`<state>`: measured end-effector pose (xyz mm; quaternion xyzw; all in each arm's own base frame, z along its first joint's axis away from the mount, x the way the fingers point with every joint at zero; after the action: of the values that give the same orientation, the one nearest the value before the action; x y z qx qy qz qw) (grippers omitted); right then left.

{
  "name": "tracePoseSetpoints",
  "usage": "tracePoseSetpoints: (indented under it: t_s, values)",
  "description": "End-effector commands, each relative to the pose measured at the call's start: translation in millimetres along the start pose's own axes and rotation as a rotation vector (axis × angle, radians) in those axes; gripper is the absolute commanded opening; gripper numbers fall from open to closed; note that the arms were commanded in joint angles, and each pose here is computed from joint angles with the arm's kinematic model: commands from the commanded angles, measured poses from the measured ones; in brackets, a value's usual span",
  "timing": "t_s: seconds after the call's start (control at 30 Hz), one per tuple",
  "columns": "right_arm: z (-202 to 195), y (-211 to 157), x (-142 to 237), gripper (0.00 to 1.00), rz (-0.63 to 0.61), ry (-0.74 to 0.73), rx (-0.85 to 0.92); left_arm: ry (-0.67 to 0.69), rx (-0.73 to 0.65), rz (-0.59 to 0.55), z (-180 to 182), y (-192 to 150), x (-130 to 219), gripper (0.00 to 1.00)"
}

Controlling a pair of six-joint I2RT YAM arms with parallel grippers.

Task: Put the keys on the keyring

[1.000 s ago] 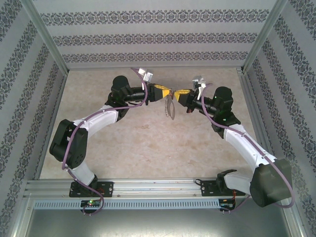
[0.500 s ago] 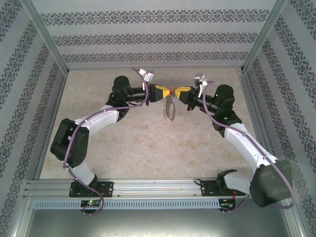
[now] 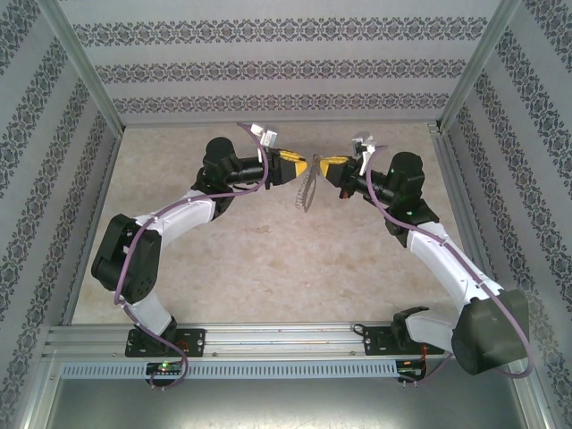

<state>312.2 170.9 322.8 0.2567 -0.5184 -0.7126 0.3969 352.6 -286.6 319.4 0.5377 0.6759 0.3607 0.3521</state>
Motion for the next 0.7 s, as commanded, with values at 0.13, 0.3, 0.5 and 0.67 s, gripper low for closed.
tracePoseSetpoints:
  t_s: [0.13, 0.3, 0.5, 0.67]
  values:
    - [-3.8, 19.8, 2.4, 0.00, -0.038, -0.049, 0.055, 0.025, -0.051, -0.050, -8.5, 6.1, 3.5, 0.38]
    - [-14.4, 11.5, -0.1, 0.00, -0.010, -0.073, 0.037, 0.088, -0.062, -0.074, -6.8, 7.5, 12.2, 0.40]
    - [-25.2, 5.3, -7.8, 0.00, 0.014, -0.086, 0.013, 0.227, -0.089, -0.147, -0.7, 10.1, 35.2, 0.43]
    - [-35.8, 3.3, -19.6, 0.00, 0.033, -0.085, -0.009, 0.343, -0.104, -0.208, 2.3, 10.9, 60.0, 0.44]
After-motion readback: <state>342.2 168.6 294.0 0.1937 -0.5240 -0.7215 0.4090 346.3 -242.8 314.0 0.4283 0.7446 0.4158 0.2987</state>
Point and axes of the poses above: each hand's point on the last joint's axis, 136 mm out from that joint toward the fingers, its own x axis back along the fingers, its own z axis along the line the jaws close on, y = z × x, the point moved 4 cm from there along x, back along the fingers, and after that the axes turned 1 degree about x, right-handed, at the moved point
